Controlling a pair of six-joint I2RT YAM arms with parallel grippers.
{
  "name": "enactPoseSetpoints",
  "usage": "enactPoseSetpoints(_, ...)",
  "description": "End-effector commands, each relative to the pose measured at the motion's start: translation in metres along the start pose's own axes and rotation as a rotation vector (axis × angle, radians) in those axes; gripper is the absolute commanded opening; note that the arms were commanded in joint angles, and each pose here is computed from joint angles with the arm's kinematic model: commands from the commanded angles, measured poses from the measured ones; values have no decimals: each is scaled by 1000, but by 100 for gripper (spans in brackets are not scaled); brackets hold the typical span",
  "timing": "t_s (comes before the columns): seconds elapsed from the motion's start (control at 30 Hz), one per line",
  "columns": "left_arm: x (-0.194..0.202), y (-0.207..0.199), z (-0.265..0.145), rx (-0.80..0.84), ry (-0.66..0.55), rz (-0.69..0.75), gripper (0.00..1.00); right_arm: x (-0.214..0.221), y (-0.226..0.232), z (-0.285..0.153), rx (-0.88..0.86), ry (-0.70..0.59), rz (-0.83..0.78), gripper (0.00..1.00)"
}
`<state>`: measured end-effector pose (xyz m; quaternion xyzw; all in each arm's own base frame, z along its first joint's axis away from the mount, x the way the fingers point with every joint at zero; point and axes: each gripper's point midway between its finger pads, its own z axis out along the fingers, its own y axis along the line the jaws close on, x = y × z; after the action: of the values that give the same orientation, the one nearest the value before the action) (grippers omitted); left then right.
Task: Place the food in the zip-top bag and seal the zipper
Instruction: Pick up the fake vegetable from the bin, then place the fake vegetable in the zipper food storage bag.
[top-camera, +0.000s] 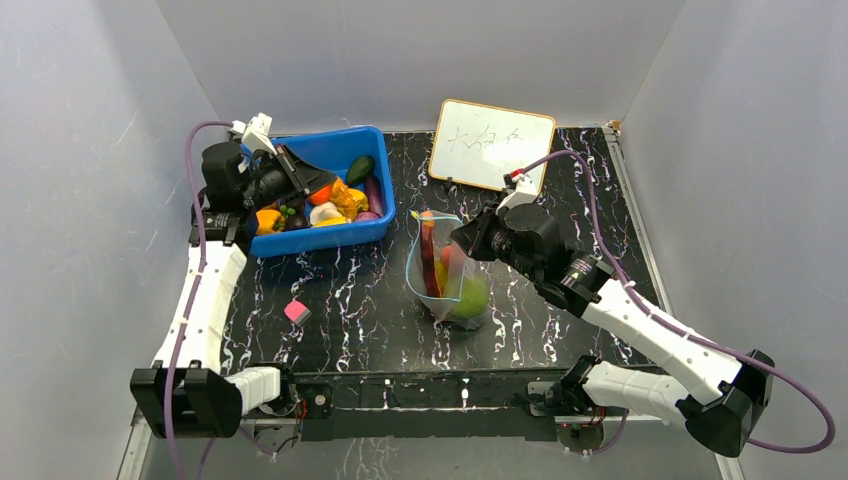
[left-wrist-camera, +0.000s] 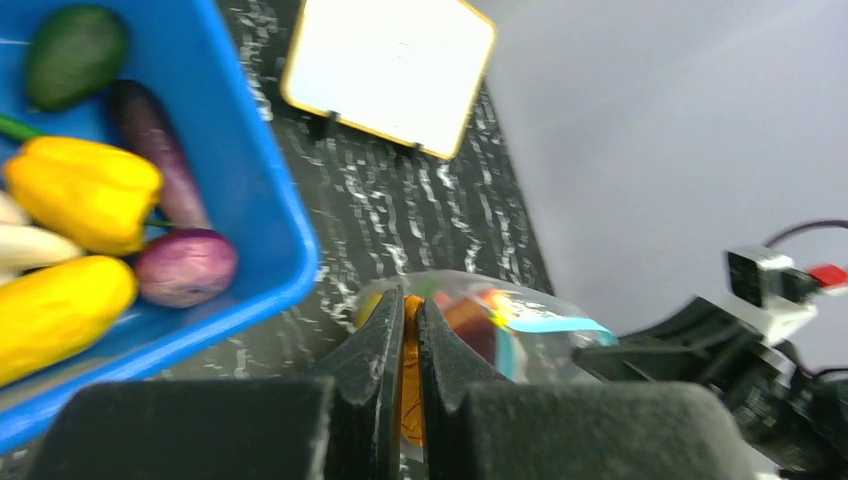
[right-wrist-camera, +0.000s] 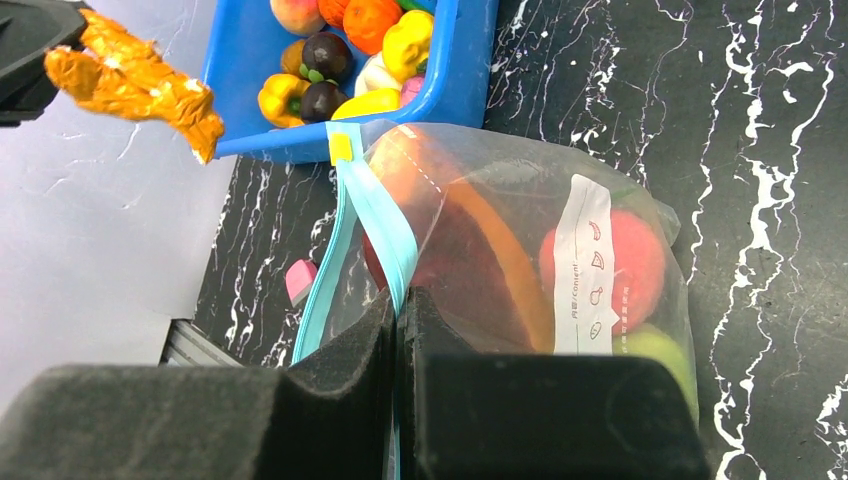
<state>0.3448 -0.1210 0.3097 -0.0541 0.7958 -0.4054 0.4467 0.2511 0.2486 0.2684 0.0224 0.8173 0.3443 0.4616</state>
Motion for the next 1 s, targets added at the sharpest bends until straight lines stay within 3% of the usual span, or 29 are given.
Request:
enactPoseSetpoints(0.0, 9, -61, -9, 187, 1, -37, 0, -34, 27, -3, -90, -116, 64, 0)
enactPoseSetpoints(0.2, 25, -110, -7, 291, 18, -34, 0, -33, 30, -3, -103, -113, 84, 0)
enactPoseSetpoints(0.5, 68, -139, 18, 369, 83, -64, 0, -31, 34, -5, -128, -110, 99, 0)
enactPoseSetpoints(0.7, 101, -146, 36, 387, 124, 5, 0, -31, 35, -7, -143, -113, 98, 0)
enactPoseSetpoints(0.97, 113, -139, 52, 350, 139, 68, 0, -30, 36, -10, -141, -98, 104, 0)
